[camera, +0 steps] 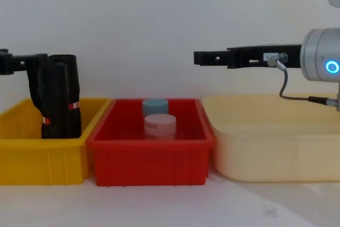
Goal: Pick up the garbage bag with the one hand and transfer it to the other hand.
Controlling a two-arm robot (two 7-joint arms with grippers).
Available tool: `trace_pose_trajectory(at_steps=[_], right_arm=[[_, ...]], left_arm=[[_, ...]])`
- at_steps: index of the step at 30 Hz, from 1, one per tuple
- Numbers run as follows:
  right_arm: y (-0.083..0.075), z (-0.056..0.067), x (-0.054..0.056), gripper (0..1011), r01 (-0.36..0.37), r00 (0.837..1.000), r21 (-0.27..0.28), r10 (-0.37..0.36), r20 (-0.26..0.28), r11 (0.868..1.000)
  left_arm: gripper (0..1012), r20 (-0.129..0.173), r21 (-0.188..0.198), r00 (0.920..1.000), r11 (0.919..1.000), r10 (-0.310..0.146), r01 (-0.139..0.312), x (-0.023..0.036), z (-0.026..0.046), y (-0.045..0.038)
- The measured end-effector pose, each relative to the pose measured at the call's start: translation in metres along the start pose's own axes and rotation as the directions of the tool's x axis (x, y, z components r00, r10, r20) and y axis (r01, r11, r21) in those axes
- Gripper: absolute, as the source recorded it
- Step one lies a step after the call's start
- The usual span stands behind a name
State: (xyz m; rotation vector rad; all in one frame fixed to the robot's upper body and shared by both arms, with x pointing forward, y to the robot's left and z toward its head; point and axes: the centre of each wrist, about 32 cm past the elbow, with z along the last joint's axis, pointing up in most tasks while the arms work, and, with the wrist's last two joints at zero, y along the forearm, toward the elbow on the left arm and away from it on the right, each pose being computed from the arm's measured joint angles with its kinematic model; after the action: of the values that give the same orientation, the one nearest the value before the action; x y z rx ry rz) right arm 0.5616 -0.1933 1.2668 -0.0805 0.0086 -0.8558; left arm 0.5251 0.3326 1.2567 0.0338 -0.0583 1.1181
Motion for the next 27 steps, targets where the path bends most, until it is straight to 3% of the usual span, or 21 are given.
trace_pose_trajectory(at_steps=[9,18,27], right_arm=[[0.0,-0.004,0.003,1004,0.011,1.0,-0.011,-0.011,0.008,1.0],[-0.001,-0.007,0.006,1004,0.035,0.999,-0.017,-0.035,0.009,0.999],[-0.002,-0.008,0.007,1004,0.046,0.999,-0.027,-0.046,0.018,0.999]], left_arm=[[1000,0.014,0.019,0.9998,0.9997,-0.015,0.014,0.0031,-0.0082,-0.0215],[1000,0.021,0.028,0.9993,0.9991,-0.032,0.031,0.0043,-0.012,-0.0344],[1000,0.008,0.032,0.9983,0.9979,-0.057,0.057,0.0072,-0.0146,-0.0462]])
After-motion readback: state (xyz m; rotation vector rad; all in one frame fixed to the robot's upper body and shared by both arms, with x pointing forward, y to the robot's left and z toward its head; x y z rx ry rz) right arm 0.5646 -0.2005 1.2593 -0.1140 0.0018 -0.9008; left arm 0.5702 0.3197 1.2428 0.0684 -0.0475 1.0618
